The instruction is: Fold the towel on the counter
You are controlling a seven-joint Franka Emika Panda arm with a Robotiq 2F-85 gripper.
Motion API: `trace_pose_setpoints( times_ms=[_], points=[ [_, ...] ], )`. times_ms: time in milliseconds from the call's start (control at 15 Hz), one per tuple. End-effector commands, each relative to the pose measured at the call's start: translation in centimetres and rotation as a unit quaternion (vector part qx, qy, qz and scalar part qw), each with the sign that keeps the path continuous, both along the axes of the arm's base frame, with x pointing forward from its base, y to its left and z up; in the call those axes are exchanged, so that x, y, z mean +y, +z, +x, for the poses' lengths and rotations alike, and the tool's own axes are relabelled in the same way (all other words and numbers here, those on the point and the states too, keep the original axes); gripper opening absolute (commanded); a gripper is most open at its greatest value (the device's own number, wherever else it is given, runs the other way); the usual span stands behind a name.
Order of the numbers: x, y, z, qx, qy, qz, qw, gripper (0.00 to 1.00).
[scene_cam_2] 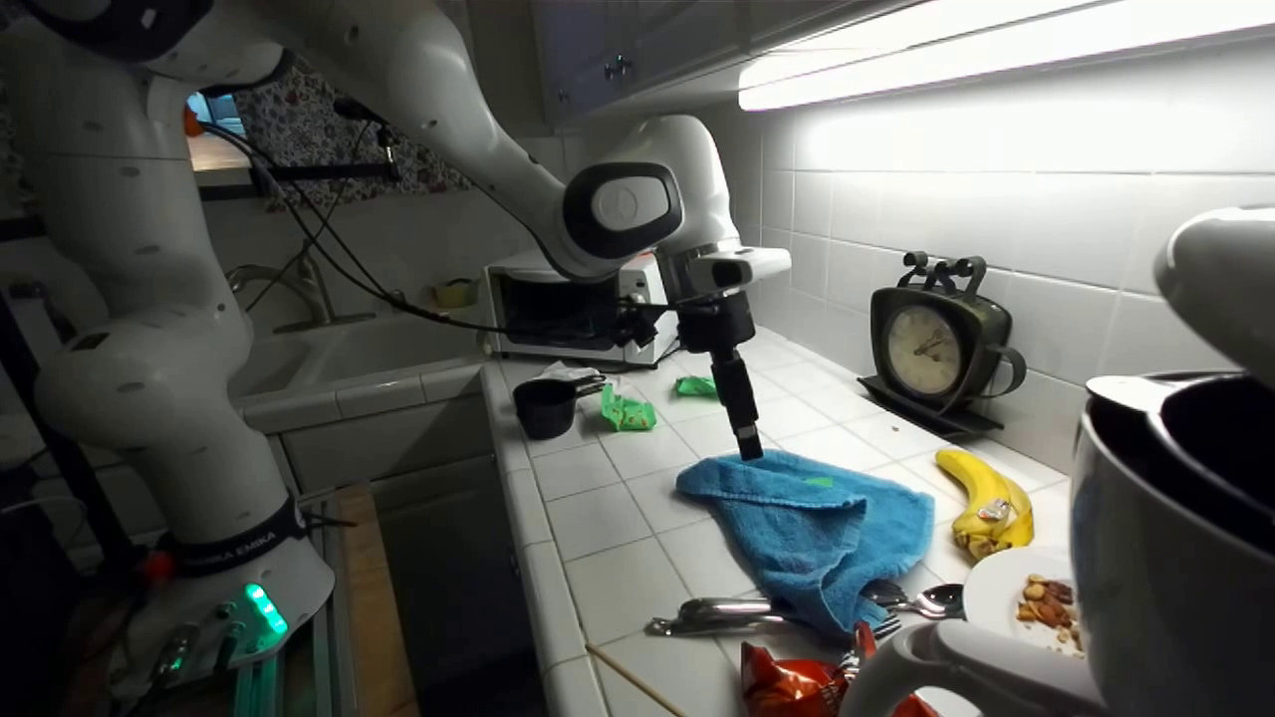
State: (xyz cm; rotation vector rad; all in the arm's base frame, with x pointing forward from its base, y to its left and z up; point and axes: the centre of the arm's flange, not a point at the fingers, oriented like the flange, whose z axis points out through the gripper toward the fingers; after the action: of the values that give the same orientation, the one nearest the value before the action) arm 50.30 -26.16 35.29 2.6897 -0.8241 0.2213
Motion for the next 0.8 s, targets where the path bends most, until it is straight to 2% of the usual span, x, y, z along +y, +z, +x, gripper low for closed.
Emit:
trace_pose_setpoints(
  times_ms=[0,267,467,733],
  points=[
    [1.2,-1.2,0.8,0.004,0.018,0.023,0.9995,1.00],
    [3.5,-2.4,1.0,0.025,0.028,0.060,0.9975,1.00],
    [4.6,-3.5,0.4,0.056,0.012,0.092,0.9942,1.00],
    [4.9,-4.7,-0.8,0.090,-0.003,0.094,0.9915,1.00]
  ],
)
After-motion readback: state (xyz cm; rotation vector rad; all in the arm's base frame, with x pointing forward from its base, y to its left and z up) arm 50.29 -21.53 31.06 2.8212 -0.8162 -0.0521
